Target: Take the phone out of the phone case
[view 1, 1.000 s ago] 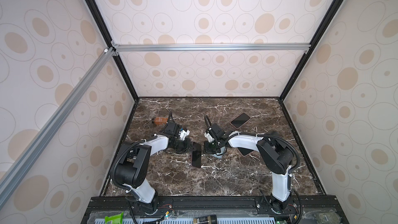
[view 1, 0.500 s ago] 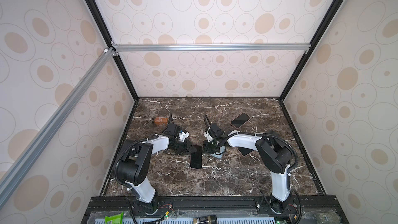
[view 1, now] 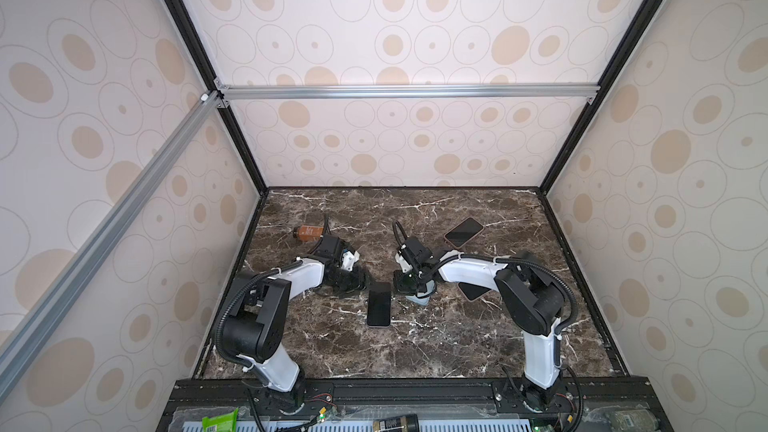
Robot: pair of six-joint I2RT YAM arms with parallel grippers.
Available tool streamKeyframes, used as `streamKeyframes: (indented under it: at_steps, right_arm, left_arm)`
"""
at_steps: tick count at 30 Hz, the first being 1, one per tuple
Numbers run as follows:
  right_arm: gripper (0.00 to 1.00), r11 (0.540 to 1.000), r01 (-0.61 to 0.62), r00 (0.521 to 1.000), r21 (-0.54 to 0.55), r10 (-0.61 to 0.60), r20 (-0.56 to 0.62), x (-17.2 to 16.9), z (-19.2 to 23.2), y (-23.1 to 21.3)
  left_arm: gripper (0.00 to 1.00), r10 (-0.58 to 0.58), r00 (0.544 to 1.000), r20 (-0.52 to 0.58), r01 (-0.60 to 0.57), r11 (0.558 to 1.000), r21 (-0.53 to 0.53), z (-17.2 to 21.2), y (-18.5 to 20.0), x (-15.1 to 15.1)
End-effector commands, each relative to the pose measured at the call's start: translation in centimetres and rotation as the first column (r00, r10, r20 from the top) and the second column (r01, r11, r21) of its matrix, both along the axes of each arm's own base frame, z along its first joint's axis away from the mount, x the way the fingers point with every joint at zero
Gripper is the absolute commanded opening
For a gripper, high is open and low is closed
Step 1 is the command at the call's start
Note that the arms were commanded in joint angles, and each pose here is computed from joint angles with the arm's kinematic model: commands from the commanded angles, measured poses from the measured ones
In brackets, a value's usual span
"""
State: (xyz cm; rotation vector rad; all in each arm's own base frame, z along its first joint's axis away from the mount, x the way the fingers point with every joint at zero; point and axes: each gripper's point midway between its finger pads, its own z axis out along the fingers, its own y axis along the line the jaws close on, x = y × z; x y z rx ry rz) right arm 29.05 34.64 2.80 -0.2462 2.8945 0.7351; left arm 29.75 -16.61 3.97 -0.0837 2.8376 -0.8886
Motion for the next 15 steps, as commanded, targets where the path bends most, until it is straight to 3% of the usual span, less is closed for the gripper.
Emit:
streamKeyframes:
  at_steps: [1, 4, 9, 15]
  right_arm:
    - [0.05, 1.0, 0.009, 0.993, -0.02, -0.006, 0.116, 0.7, 4.0, -1.0]
    - [0.11, 0.991, 0.096, 0.979, -0.092, -0.078, 0.187, 1.4, 5.2, -3.6]
    - [0.26, 0.946, 0.259, 0.951, -0.194, -0.214, 0.224, 1.6, 4.9, -8.3]
    - [0.37, 0.882, 0.371, 0.925, -0.289, -0.325, 0.196, 1.5, 3.0, -11.8]
  left_arm:
    - [0.8, 0.017, 0.992, 0.121, -0.034, 0.989, 0.141, 2.5, 2.4, 2.0]
    - [0.93, 0.011, 0.963, 0.268, -0.041, 0.994, 0.105, 6.2, 1.5, 3.9]
    - [0.99, -0.081, 0.882, 0.464, 0.017, 0.99, 0.141, 10.8, -2.3, 5.2]
    - [0.99, -0.105, 0.774, 0.625, 0.036, 0.992, 0.122, 12.4, -7.0, 4.0]
